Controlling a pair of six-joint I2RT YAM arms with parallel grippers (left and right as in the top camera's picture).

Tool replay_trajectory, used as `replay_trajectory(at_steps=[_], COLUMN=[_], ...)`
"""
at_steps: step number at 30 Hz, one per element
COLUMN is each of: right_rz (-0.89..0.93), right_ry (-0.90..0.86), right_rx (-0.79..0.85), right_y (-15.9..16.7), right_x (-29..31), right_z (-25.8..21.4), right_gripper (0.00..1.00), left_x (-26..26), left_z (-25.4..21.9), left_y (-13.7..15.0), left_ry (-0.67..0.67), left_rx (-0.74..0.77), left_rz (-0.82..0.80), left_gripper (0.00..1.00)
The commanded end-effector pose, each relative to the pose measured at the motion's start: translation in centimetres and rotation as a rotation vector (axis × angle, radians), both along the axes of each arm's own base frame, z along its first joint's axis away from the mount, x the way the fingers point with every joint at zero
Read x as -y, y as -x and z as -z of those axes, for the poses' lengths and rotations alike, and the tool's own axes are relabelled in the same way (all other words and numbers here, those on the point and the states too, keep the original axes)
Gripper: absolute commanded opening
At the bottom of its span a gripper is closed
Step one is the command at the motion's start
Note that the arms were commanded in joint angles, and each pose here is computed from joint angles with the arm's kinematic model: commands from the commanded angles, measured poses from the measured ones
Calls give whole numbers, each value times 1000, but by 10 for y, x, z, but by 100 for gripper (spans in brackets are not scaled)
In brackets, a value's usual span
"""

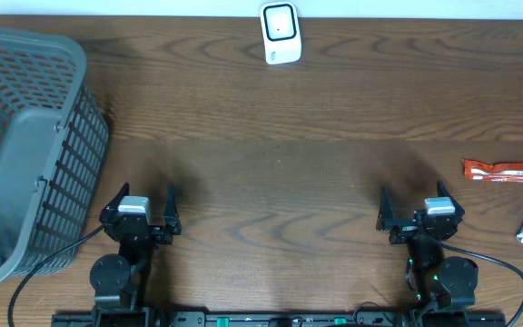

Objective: Scan the item barcode

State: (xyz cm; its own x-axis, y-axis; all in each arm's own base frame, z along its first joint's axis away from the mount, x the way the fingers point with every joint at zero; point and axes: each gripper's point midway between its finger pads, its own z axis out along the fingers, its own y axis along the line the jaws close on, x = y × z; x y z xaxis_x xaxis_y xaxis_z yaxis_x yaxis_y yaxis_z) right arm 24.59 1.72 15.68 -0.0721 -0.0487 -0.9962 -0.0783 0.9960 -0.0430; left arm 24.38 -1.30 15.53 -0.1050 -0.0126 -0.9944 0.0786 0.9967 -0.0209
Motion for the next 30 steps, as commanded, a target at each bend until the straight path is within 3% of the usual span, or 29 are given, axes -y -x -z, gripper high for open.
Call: replay_trajectory(at_steps=[1, 30], right_rz=[18, 18], right_ry=[6, 6], right_rx=[0, -3], right_y=[0, 0], right_x=[4, 4], right_z=[1, 1], right_gripper=[99, 99], left_x=[-5, -3], left_z=[16, 16], left_y=[0, 0], left_ry=[12, 13], left_rx=[-42, -40], left_rz=[-31, -23], left_gripper=[84, 84])
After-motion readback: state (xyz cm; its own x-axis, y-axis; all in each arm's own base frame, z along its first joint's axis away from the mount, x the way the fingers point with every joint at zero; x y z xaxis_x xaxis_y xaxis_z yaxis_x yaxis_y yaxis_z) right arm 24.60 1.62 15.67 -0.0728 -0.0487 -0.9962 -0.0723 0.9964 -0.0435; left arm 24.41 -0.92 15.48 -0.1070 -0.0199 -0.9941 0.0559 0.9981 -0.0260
